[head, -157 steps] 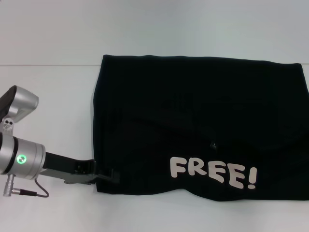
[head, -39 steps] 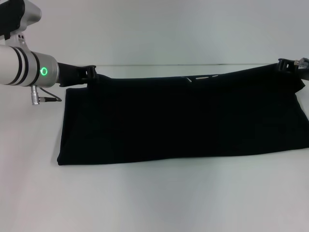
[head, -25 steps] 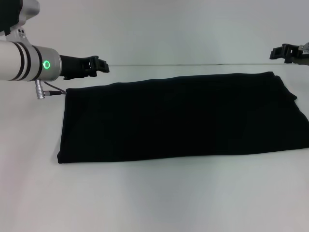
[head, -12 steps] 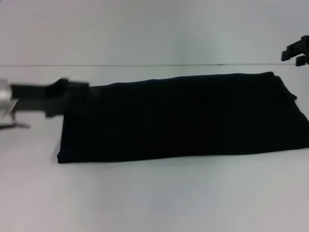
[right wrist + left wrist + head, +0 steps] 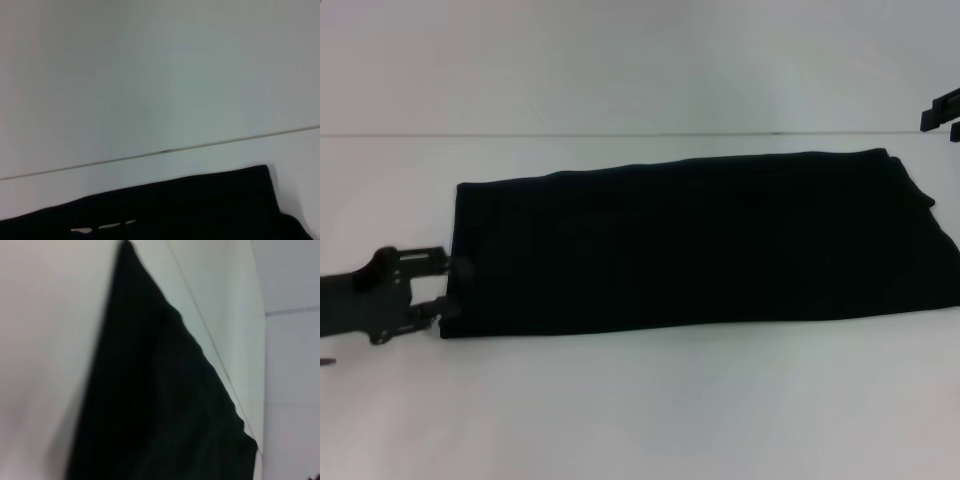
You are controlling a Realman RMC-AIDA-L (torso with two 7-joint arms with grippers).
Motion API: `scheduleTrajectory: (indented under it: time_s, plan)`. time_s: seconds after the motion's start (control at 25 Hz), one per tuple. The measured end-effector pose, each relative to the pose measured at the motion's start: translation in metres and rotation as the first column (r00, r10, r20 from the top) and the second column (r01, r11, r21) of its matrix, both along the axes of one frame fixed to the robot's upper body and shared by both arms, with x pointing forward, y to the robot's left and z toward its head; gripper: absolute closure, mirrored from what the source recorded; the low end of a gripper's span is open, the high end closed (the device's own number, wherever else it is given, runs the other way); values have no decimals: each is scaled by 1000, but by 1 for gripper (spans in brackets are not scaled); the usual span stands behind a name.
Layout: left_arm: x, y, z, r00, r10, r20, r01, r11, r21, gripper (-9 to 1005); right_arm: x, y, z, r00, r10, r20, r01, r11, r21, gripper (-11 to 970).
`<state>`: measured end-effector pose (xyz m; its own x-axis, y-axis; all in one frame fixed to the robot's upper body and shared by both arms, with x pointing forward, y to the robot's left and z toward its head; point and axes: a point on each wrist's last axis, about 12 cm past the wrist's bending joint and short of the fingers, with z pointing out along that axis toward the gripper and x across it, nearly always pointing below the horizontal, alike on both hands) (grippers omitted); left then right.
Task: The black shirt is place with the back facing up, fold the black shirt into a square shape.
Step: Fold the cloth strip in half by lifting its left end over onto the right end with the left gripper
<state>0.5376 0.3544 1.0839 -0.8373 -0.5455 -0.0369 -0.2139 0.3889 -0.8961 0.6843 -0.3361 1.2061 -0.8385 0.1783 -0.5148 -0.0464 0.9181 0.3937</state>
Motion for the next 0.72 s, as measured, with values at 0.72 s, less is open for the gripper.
scheduleTrajectory:
  time_s: [0.72]
  plan:
    - [-11, -6, -37, 976, 144, -163, -149, 989, -17, 407, 1, -2, -3, 1000, -7, 18, 8, 1000, -31, 482]
